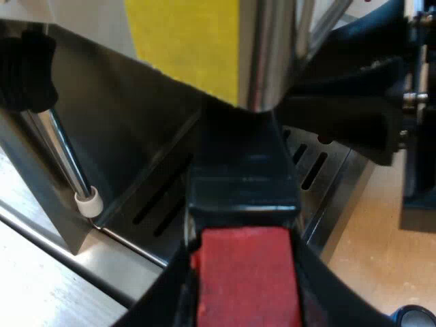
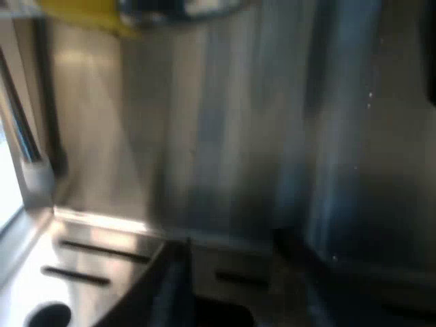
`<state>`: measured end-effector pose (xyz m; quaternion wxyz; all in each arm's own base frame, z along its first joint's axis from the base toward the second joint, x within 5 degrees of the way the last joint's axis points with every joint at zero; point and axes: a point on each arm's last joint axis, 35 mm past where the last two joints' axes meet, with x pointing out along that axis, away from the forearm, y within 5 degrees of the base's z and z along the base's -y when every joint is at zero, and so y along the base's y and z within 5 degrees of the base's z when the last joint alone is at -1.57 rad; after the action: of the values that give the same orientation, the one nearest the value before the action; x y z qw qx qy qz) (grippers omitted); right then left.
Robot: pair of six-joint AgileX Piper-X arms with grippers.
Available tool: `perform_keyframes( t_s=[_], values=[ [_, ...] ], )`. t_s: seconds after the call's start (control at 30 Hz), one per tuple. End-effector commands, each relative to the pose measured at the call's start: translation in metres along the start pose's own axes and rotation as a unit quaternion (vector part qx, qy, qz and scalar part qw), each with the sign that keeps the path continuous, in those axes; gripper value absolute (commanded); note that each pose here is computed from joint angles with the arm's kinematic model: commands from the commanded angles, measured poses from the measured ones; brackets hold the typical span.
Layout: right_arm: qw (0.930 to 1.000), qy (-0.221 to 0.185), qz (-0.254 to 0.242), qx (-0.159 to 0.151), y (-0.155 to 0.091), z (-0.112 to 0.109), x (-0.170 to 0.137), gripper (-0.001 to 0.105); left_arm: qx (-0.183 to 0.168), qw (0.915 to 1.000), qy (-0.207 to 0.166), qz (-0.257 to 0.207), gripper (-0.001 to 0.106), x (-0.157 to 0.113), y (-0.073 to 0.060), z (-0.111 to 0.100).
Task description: Put the handle in the coffee machine
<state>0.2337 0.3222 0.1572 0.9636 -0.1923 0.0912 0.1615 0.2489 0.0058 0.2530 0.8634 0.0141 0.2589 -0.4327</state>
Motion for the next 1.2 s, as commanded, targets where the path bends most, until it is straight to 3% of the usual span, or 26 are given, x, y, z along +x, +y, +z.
perform_keyframes(
  t_s=[0.03, 0.23, 0.47, 0.67, 0.87, 1.2],
  values=[
    [0.9986, -0.047, -0.001, 0.023, 0.001, 0.003, 0.005, 0.022, 0.06, 0.9951, -0.076, -0.021, 0.0, -0.011, -0.001, 0.03],
    [0.9962, -0.074, -0.006, 0.045, 0.007, -0.005, 0.01, 0.023, 0.058, 0.9952, -0.075, -0.022, 0.0, -0.011, -0.001, 0.03],
    [0.994, -0.106, -0.025, 0.005, 0.008, 0.013, 0.015, 0.023, 0.046, 0.9963, -0.069, -0.025, 0.0, -0.011, -0.002, 0.028],
    [0.9891, -0.113, -0.087, 0.037, 0.003, 0.029, 0.018, 0.023, 0.045, 0.9963, -0.068, -0.026, 0.0, -0.011, -0.002, 0.028],
    [0.9821, -0.152, -0.087, 0.07, 0.001, 0.045, 0.018, 0.023, 0.045, 0.9963, -0.068, -0.026, 0.0, -0.011, -0.002, 0.028],
    [0.9765, -0.175, -0.097, 0.08, -0.003, 0.053, 0.015, 0.023, 0.043, 0.9965, -0.067, -0.026, 0.001, -0.011, -0.002, 0.027]
  ],
)
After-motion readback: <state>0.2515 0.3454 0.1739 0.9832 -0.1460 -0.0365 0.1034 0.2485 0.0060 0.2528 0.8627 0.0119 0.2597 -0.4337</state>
